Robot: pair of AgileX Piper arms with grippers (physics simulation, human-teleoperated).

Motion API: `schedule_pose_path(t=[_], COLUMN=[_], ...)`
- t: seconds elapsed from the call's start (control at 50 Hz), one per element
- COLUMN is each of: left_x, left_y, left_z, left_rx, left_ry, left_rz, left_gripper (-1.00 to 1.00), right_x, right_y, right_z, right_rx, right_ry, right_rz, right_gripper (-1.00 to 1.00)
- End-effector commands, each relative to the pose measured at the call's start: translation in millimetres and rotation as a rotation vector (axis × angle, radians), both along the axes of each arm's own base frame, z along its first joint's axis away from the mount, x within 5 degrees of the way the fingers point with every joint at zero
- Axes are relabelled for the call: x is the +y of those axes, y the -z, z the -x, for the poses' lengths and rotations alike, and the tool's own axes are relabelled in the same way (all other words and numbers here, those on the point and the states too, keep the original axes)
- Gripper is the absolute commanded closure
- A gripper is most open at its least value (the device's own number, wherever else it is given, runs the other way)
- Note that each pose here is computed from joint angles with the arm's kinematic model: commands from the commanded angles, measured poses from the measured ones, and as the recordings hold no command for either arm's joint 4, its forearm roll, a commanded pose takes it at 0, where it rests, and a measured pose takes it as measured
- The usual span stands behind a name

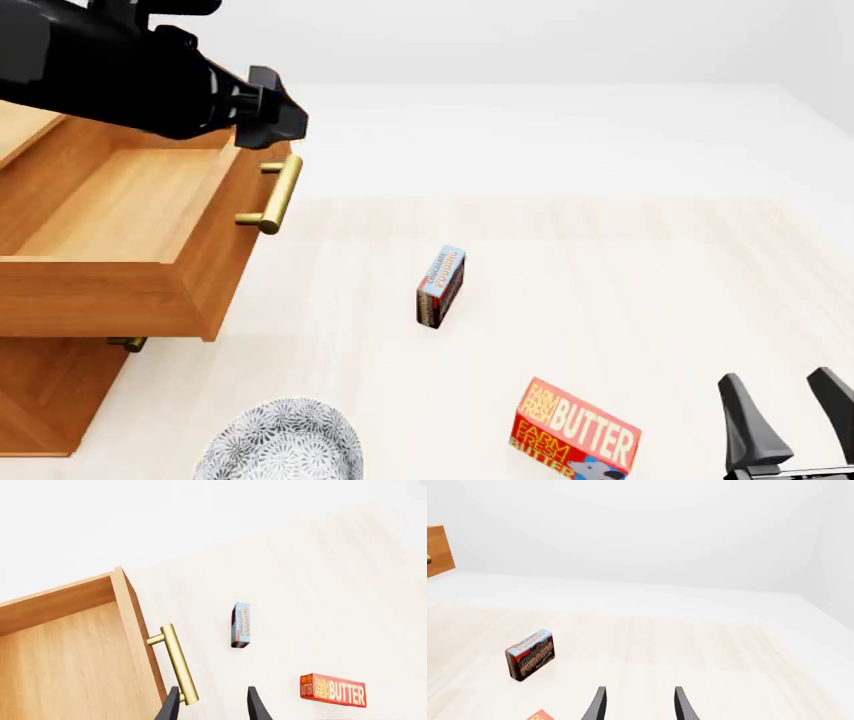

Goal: Put the chocolate pudding in the top drawer of the cabinet and close it.

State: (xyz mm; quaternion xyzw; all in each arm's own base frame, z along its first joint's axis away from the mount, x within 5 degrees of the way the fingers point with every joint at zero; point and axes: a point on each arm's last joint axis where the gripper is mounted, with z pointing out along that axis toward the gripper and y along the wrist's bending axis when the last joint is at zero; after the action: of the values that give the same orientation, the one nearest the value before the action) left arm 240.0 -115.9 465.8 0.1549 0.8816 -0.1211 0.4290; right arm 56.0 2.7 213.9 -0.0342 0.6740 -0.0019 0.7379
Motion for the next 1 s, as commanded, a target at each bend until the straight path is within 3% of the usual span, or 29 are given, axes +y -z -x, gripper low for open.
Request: schedule_pose_path(t=[0.02, 0.22, 0.52, 1.0], left_x=[-12.9, -20.9, -44.5, -65.7], left_y=[1.6, 7.9, 36.9, 59.3], left_z=[2.9, 0.7, -6.4, -15.4], left_rx=[-0.005, 0.000, 0.030, 0.009], left_ry=[0.037, 0.049, 0.090, 0.118], left_rz=[0.019, 0.033, 0.040, 0.075], left_gripper=[-1.00, -1.00, -1.00, -1.00], right_x=[0.1, -0.1, -0.3, -0.3], right_y=[-0.1, 0.3, 0.0, 0.9], right_z=[0.0, -0.1, 0.0, -0.1], right_rx=[-0.001, -0.001, 0.001, 0.005], right_ry=[-0.001, 0.001, 0.004, 0.005], right_rz=[-0.001, -0.003, -0.007, -0.003], right_gripper=[-1.00, -1.00, -1.00, -1.00])
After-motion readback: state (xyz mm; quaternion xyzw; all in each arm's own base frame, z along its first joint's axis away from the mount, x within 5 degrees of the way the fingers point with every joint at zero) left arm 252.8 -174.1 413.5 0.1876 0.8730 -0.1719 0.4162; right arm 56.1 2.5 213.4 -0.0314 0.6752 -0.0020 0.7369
